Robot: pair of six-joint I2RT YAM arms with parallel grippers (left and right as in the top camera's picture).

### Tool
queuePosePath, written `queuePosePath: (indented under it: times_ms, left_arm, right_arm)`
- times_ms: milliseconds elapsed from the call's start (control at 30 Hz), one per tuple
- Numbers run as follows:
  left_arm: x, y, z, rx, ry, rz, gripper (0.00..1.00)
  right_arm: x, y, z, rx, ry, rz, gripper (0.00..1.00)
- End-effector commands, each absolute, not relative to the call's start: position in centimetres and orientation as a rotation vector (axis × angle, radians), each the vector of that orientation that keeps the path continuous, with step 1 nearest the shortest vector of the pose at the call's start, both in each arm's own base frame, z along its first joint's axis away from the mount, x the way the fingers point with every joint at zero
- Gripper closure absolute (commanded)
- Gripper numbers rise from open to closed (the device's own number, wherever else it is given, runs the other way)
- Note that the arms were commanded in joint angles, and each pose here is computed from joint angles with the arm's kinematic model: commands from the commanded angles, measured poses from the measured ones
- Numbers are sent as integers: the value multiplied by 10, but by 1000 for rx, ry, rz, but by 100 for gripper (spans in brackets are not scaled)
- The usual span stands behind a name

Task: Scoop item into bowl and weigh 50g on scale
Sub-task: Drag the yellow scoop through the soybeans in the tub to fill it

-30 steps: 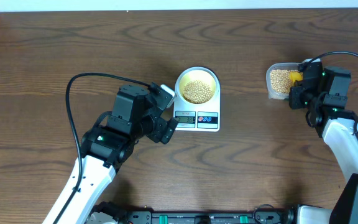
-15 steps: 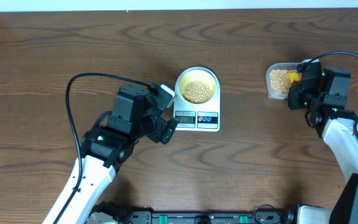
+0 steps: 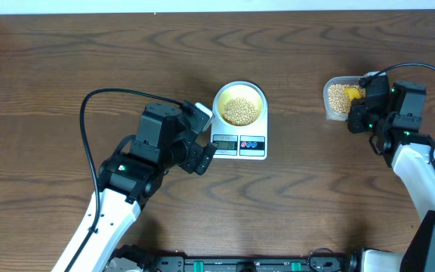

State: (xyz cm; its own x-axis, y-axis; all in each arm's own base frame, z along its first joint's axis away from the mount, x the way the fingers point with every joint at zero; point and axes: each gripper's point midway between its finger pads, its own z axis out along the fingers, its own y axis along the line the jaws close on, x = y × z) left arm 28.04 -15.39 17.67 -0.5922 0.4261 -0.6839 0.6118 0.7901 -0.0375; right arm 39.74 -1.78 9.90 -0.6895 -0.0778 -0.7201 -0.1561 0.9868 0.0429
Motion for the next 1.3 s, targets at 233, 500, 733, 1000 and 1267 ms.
queuePosePath:
  times_ms: [233, 500, 733, 1000, 1267]
  left_arm:
    - [278, -154, 170, 784, 2300, -363, 12]
    - [278, -154, 170, 784, 2300, -363, 12]
    - [278, -154, 170, 784, 2300, -363, 12]
    - [278, -154, 170, 783, 2300, -363, 12]
    - [278, -154, 170, 784, 2300, -363, 12]
  right_arm:
    - [395, -17, 97, -107, 2337, 239, 99]
    - [393, -20, 99, -71, 2317, 346, 99]
    - [393, -17, 95, -53, 2323, 392, 99]
    - [394, -15, 97, -46, 2311, 418, 99]
    - [394, -22, 101, 1, 2293, 454, 99]
